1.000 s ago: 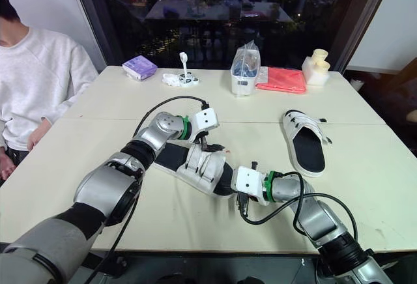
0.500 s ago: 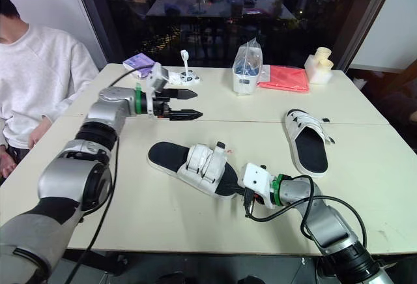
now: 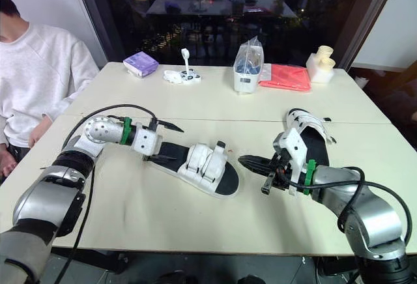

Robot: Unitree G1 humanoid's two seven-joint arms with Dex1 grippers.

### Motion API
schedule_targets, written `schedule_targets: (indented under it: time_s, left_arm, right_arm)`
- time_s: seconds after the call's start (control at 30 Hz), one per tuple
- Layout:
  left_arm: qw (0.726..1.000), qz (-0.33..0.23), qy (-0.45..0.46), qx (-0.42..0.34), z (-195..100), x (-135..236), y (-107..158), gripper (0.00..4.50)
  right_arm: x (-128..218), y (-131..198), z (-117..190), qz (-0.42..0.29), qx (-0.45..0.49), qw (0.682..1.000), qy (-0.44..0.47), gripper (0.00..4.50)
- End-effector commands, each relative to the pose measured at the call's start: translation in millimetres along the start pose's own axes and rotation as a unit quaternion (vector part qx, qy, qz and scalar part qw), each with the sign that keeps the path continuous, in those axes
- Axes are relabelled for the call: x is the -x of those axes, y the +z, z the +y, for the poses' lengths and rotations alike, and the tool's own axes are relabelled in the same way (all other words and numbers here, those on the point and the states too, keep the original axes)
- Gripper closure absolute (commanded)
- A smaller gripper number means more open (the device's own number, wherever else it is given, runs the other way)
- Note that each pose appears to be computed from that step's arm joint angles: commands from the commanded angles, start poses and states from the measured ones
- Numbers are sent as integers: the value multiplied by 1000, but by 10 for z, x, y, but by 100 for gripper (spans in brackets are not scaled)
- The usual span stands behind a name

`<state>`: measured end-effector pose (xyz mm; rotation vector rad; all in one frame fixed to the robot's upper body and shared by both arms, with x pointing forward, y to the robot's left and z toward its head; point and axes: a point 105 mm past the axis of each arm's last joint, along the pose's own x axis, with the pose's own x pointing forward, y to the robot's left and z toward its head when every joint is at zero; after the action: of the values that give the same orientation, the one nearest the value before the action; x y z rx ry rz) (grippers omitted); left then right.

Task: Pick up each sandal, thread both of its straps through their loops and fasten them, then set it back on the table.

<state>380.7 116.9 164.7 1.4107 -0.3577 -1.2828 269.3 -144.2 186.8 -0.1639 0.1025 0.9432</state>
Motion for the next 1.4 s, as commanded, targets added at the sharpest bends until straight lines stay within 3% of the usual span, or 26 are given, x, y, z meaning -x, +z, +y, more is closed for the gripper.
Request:
schedule_targets:
  time_s: [0.03, 0.27, 0.5, 0.7, 0.87, 0.97, 1.2, 1.27, 1.4]
  left_arm:
    - [994, 8, 46, -95, 129, -49, 52, 5]
    - [970, -11, 76, -232, 1, -285, 111, 5]
    - [926, -105, 123, -342, -4, -433, 335, 5]
    - [895, -182, 140, -383, -20, -476, 504, 5]
    - [885, -201, 138, -396, -49, -532, 543, 5]
    - [884, -206, 142, -395, -45, -568, 574, 89]
    - [895, -179, 175, -368, 66, -598, 575, 446]
    - [905, -148, 193, -349, 149, -612, 540, 449]
    - [933, -7, 272, -237, 556, -628, 305, 449]
  right_arm:
    - [84, 210, 21, -39, 5, 999, -12, 450]
    - [144, 200, -21, -27, 15, 999, -39, 450]
    - [193, 187, -53, -18, 20, 998, -56, 450]
    - [230, 164, -60, -9, 24, 998, -63, 450]
    - [234, 158, -63, -7, 26, 998, -65, 450]
    - [229, 144, -64, -4, 28, 997, -67, 450]
    - [214, 117, -60, -1, 29, 997, -67, 450]
    - [204, 108, -58, 0, 29, 997, -67, 450]
    - [177, 90, -58, 0, 30, 997, -65, 450]
